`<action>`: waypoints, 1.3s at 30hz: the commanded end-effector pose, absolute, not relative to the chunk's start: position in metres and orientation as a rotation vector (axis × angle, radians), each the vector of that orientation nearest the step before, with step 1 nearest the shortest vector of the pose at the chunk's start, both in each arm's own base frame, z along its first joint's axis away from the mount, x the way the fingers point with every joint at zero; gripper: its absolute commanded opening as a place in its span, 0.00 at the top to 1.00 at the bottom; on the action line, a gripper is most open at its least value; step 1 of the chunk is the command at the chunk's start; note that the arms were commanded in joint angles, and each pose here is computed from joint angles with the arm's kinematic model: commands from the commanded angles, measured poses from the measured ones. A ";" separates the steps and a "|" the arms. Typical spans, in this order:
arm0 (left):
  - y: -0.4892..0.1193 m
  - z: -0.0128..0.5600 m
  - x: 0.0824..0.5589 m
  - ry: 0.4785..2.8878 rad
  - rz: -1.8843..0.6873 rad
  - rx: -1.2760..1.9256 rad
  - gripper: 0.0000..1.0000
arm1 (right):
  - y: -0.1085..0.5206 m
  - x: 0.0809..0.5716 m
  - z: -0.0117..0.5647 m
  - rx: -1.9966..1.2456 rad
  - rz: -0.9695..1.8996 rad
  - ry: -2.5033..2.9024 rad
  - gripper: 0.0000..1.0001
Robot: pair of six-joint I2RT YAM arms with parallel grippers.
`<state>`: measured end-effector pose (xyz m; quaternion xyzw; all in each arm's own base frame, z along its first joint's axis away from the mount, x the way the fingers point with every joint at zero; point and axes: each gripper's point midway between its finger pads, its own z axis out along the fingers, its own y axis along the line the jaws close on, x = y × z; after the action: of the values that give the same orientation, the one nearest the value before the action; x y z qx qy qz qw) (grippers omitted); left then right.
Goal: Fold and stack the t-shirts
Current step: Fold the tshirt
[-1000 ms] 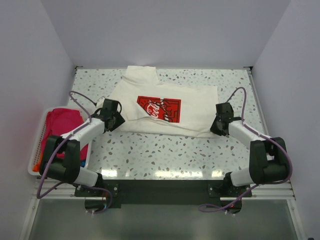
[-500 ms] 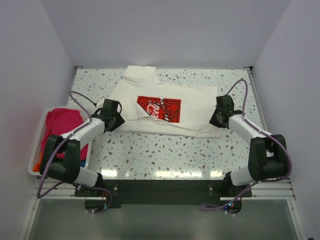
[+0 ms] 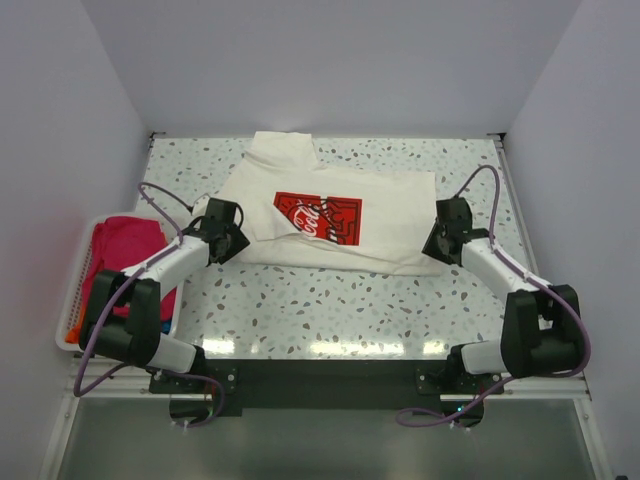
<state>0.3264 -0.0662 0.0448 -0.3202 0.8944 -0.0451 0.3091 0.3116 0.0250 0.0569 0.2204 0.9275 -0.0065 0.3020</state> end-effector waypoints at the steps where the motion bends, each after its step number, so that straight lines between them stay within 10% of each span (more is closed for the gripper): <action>1: -0.066 0.051 0.331 2.349 -0.127 -0.833 0.50 | 0.013 0.309 0.058 0.585 -0.088 2.438 0.67; 26: -0.070 0.047 0.333 2.367 -0.147 -0.805 0.50 | 0.014 0.312 0.033 0.590 -0.100 2.483 0.60; 39: -0.069 0.044 0.332 2.377 -0.139 -0.804 0.50 | 0.016 0.322 0.035 0.591 -0.080 2.473 0.80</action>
<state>0.3243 -0.0695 0.0402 -0.3057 0.9027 -0.0486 0.2990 0.3054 0.0176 0.0257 0.2201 0.9377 -0.0325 0.2668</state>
